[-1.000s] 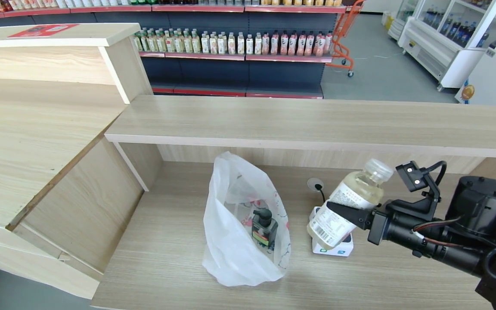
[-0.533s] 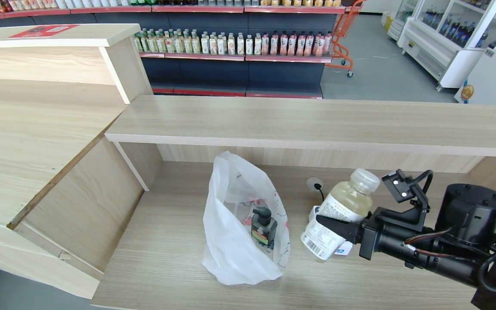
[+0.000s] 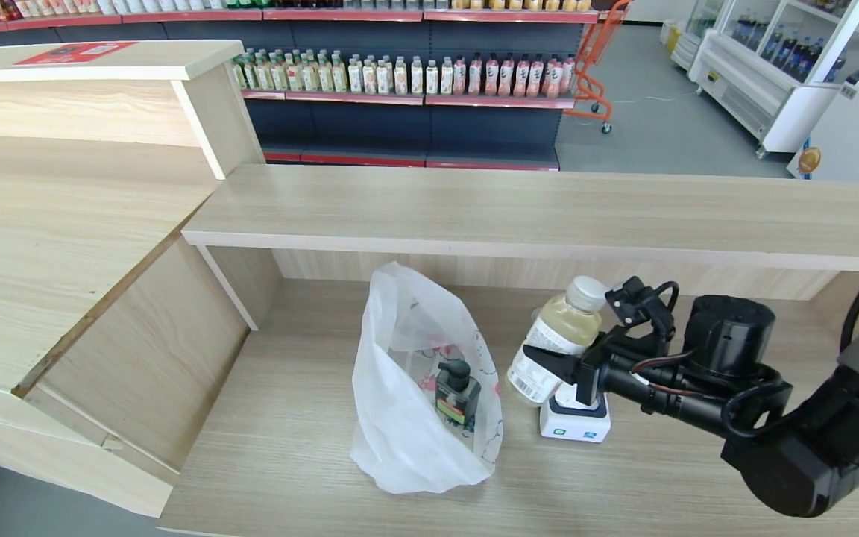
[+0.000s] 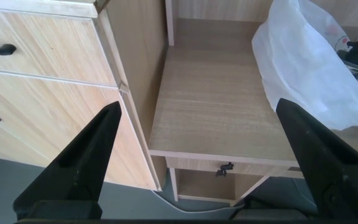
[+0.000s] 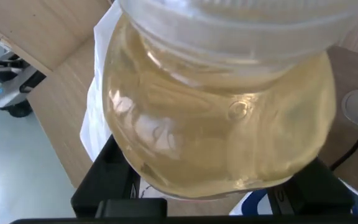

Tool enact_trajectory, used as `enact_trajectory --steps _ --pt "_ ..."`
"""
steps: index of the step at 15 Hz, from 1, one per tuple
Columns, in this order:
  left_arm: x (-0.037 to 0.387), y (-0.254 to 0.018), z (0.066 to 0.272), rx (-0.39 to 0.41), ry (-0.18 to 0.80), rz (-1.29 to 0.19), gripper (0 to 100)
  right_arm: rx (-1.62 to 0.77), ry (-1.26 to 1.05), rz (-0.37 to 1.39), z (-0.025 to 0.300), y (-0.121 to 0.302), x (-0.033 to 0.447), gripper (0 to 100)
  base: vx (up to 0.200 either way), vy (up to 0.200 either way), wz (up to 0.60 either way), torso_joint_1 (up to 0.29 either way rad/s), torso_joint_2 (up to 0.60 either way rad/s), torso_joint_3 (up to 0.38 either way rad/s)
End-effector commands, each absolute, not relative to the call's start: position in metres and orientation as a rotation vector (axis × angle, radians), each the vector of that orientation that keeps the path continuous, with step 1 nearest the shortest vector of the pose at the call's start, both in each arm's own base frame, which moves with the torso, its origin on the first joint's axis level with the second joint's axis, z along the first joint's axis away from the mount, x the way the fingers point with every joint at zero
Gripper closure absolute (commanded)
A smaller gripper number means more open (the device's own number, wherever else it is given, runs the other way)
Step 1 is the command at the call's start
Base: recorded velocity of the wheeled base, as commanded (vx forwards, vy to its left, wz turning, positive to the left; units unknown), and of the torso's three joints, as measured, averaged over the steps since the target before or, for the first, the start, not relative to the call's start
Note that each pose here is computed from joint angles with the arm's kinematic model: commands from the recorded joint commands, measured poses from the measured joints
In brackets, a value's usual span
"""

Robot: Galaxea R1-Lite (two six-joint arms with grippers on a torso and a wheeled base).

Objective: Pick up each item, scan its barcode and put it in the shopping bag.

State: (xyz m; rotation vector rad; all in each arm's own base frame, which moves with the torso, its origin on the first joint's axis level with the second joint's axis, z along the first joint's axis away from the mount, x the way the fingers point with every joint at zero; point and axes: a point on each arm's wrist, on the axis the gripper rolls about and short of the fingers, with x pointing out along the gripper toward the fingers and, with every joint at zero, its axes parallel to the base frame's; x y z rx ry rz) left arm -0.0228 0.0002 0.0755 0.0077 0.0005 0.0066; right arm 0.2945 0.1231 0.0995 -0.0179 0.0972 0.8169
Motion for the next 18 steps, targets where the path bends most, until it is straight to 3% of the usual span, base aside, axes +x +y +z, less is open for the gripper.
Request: enact_trajectory --steps 1,18 --pt "-0.023 0.000 0.075 0.008 0.000 0.006 0 -0.025 0.111 0.822 0.079 0.131 0.315 100 0.000 0.000 0.00 0.000 0.00 0.000" --pt "-0.023 0.000 0.075 0.008 0.000 0.008 0 -0.001 0.010 0.870 0.049 0.182 0.391 100 0.000 0.000 0.00 0.000 0.00 0.000"
